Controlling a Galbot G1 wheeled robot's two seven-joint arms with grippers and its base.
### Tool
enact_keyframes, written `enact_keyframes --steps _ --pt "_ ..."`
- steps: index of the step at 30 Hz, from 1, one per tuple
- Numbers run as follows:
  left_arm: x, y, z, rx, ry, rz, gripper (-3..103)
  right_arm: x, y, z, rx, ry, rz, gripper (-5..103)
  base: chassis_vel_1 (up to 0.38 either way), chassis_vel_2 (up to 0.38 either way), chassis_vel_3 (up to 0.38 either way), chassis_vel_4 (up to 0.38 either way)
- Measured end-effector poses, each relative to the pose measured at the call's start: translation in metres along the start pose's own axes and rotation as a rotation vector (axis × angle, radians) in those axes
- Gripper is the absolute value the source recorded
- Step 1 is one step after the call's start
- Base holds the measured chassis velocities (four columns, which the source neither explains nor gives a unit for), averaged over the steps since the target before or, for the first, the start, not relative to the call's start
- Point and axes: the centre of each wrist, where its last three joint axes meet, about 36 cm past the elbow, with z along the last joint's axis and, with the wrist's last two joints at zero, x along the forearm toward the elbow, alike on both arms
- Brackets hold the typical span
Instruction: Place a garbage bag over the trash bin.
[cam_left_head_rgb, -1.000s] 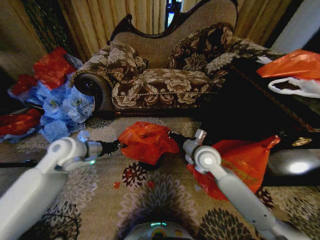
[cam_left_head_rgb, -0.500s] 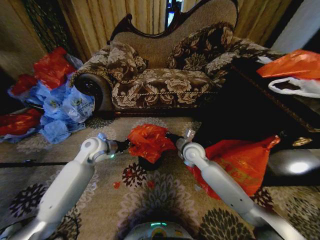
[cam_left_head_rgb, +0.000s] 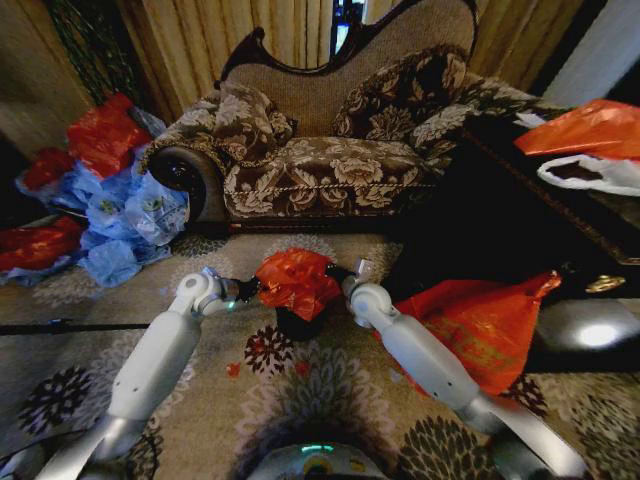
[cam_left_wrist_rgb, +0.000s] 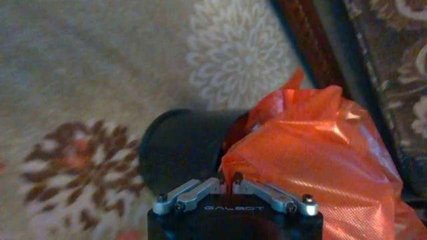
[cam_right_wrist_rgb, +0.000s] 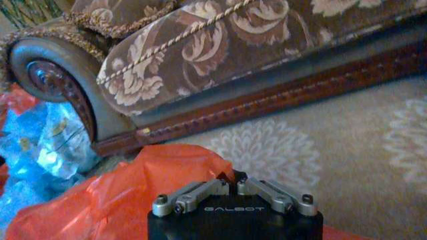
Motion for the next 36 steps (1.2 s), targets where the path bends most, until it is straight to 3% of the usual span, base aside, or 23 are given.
enact_keyframes --steps 5,8,14,24,30,36 --pt "0.026 0.015 0.037 -0.011 0.047 -0.037 0 0.040 0.010 -0.002 -0.046 0.043 -0.044 0 0.000 0.000 0.000 0.000" --pt "0.037 0.026 0.070 0.017 0.091 -0.059 0 0.063 0.012 -0.012 -0.042 0.061 -0.057 0 0.000 0.000 0.000 0.000" --pt "0.030 0.026 0.082 0.052 0.112 -0.046 0 0.065 0.008 -0.016 -0.017 0.071 -0.046 0 0.000 0.000 0.000 0.000" --pt "-0.019 0.003 0.016 0.112 0.058 0.015 0 0.006 0.000 -0.013 0.054 0.011 0.031 0 0.000 0.000 0.000 0.000" --pt "-0.055 0.012 -0.014 0.157 0.035 0.012 0 -0.027 -0.003 -0.005 0.080 0.011 0.060 0 0.000 0.000 0.000 0.000" --pt "-0.067 0.024 -0.032 0.174 0.001 0.004 0 -0.044 0.000 0.002 0.071 0.018 0.061 0 0.000 0.000 0.000 0.000"
